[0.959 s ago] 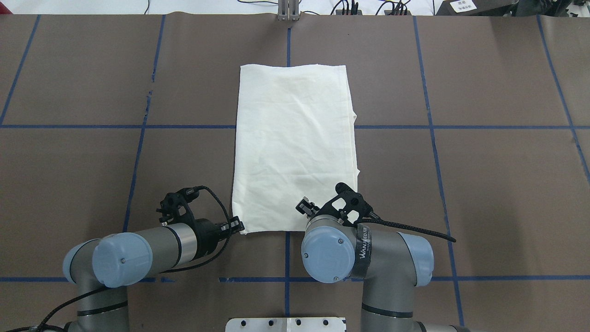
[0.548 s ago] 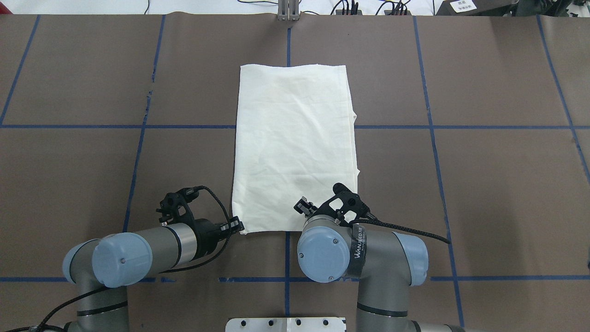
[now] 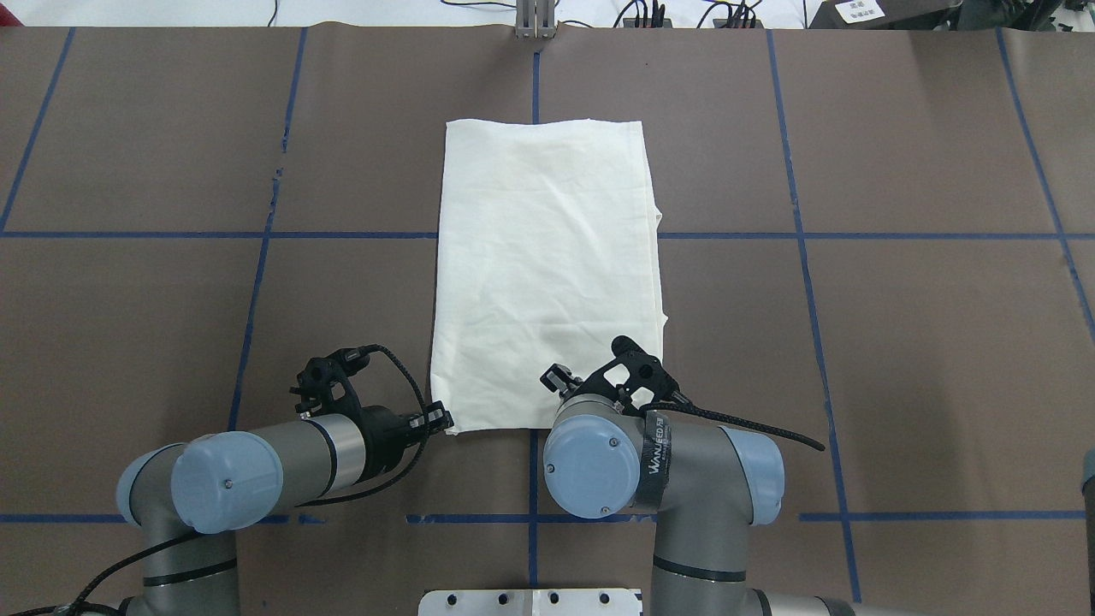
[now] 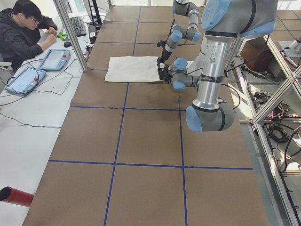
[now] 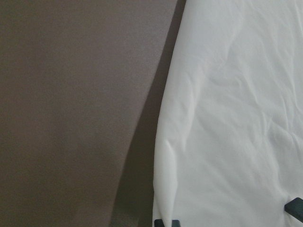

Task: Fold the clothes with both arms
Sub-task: 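Move the right gripper to the other near corner and grasp it, then lift the near edge with both grippers and fold it away from the robot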

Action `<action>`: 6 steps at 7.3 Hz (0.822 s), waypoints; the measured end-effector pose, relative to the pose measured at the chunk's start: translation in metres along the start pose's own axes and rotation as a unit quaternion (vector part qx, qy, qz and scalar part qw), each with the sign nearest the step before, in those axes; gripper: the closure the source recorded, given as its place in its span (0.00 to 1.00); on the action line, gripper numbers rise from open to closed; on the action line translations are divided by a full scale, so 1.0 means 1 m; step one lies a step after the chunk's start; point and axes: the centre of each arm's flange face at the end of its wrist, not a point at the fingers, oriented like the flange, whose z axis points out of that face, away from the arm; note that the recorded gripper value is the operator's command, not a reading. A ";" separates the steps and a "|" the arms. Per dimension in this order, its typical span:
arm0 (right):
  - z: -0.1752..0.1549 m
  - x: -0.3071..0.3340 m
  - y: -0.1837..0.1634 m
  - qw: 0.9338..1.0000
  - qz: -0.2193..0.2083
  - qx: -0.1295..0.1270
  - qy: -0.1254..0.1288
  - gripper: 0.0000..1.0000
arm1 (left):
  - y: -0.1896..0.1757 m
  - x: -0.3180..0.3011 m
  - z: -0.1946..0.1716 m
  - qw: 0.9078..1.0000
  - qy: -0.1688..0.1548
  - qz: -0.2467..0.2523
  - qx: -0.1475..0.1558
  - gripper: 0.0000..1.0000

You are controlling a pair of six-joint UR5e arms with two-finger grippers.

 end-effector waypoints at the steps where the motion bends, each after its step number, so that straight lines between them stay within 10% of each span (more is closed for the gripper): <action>1: -0.001 -0.002 -0.003 1.000 0.005 0.000 -0.003 1.00 | 0.000 0.000 0.000 1.000 0.000 0.000 0.000 1.00; 6: -0.048 -0.009 -0.028 0.999 0.020 -0.018 -0.034 1.00 | 0.003 0.042 -0.049 1.000 -0.006 0.002 -0.001 1.00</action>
